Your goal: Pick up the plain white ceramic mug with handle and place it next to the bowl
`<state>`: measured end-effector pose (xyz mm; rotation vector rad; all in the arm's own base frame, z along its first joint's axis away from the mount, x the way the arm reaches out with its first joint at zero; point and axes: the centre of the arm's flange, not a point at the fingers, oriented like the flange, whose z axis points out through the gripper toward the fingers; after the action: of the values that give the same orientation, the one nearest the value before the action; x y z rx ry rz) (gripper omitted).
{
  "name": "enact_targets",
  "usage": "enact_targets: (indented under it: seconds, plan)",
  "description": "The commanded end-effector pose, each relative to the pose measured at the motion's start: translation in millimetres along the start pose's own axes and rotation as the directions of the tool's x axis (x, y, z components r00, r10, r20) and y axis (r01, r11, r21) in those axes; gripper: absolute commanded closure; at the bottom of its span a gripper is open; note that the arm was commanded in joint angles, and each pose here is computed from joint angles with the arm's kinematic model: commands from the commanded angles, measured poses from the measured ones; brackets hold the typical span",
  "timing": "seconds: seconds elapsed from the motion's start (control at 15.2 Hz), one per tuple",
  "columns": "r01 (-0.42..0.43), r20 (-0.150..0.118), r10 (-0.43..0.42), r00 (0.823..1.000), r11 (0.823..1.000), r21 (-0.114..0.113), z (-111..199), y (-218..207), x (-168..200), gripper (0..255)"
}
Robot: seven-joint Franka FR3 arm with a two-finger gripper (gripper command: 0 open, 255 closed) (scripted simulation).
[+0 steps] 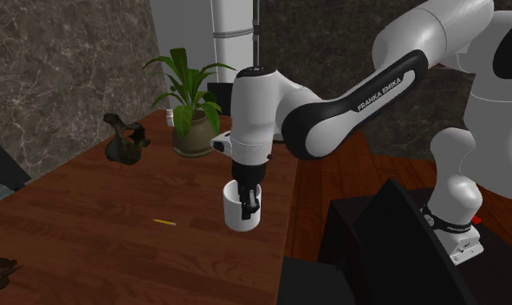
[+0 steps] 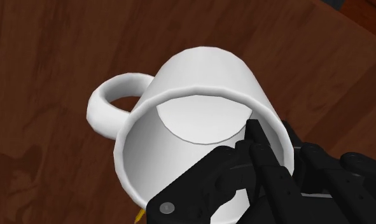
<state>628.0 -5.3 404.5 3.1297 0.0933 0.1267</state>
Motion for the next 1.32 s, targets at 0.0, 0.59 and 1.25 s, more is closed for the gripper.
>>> enact_targets:
  seconds: [0.0,0.59,1.25]
  plan:
    - [0.000,0.000,0.000,1.000,1.000,0.000,-10.5,-1.0,0.7,255]
    - [0.000,0.000,0.000,1.000,1.000,0.000,-57.9,-0.5,4.6,255]
    - [0.000,0.000,0.000,1.000,1.000,0.000,-110.5,0.1,8.8,255]
